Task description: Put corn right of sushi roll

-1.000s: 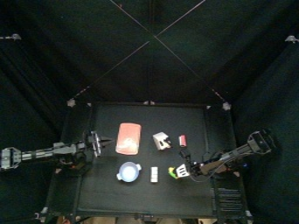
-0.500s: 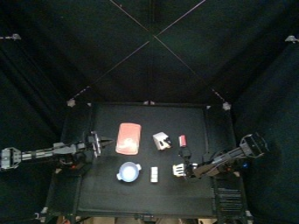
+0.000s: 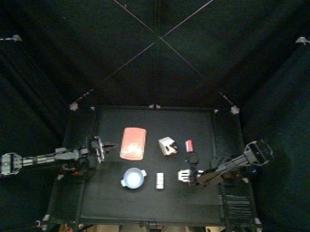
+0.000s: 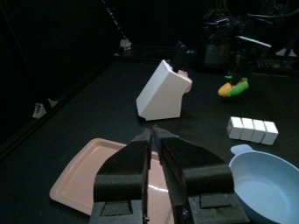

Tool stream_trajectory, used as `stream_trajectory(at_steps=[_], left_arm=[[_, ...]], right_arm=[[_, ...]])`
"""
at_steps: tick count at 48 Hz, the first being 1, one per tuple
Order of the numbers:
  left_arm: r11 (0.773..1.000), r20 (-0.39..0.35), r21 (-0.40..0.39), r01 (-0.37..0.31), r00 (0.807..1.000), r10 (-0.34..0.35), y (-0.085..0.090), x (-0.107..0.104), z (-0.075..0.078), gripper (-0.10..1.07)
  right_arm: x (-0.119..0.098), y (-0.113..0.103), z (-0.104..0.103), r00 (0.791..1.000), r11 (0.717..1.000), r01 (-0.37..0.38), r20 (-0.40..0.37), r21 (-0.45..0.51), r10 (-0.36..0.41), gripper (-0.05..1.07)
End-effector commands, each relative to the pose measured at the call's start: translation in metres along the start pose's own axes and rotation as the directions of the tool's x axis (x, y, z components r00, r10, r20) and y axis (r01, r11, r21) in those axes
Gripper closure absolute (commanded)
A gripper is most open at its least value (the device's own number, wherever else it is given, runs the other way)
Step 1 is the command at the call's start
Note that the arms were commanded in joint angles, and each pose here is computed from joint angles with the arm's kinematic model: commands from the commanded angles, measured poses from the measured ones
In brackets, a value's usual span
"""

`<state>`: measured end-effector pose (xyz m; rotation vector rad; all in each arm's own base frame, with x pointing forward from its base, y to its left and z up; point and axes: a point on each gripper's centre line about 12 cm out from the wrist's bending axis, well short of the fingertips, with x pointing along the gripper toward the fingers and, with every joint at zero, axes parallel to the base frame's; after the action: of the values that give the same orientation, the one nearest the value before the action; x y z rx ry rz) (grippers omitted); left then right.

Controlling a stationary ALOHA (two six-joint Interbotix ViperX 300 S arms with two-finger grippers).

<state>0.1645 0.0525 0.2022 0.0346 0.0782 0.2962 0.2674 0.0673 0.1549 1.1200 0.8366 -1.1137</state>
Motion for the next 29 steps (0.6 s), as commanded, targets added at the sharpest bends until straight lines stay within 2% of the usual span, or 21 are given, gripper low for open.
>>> stream_trajectory(at_steps=[1, 12, 29], left_arm=[[1.0, 0.015, 0.0, -0.004, 1.0, 0.004, 0.001, 0.002, 0.005, 0.43], [1.0, 0.014, 0.0, -0.001, 1.0, 0.001, 0.0, 0.002, 0.004, 0.43], [1.0, 0.014, -0.001, -0.002, 1.0, 0.002, 0.001, 0.002, 0.004, 0.43]], right_arm=[[-0.003, 0.002, 0.0, 1.0, 1.0, -0.007, -0.008, 0.014, 0.007, 0.32], [0.001, -0.001, 0.0, 1.0, 1.0, 0.008, -0.006, 0.01, -0.008, 0.31], [0.008, 0.0, -0.004, 1.0, 1.0, -0.002, -0.018, -0.003, 0.002, 0.12]])
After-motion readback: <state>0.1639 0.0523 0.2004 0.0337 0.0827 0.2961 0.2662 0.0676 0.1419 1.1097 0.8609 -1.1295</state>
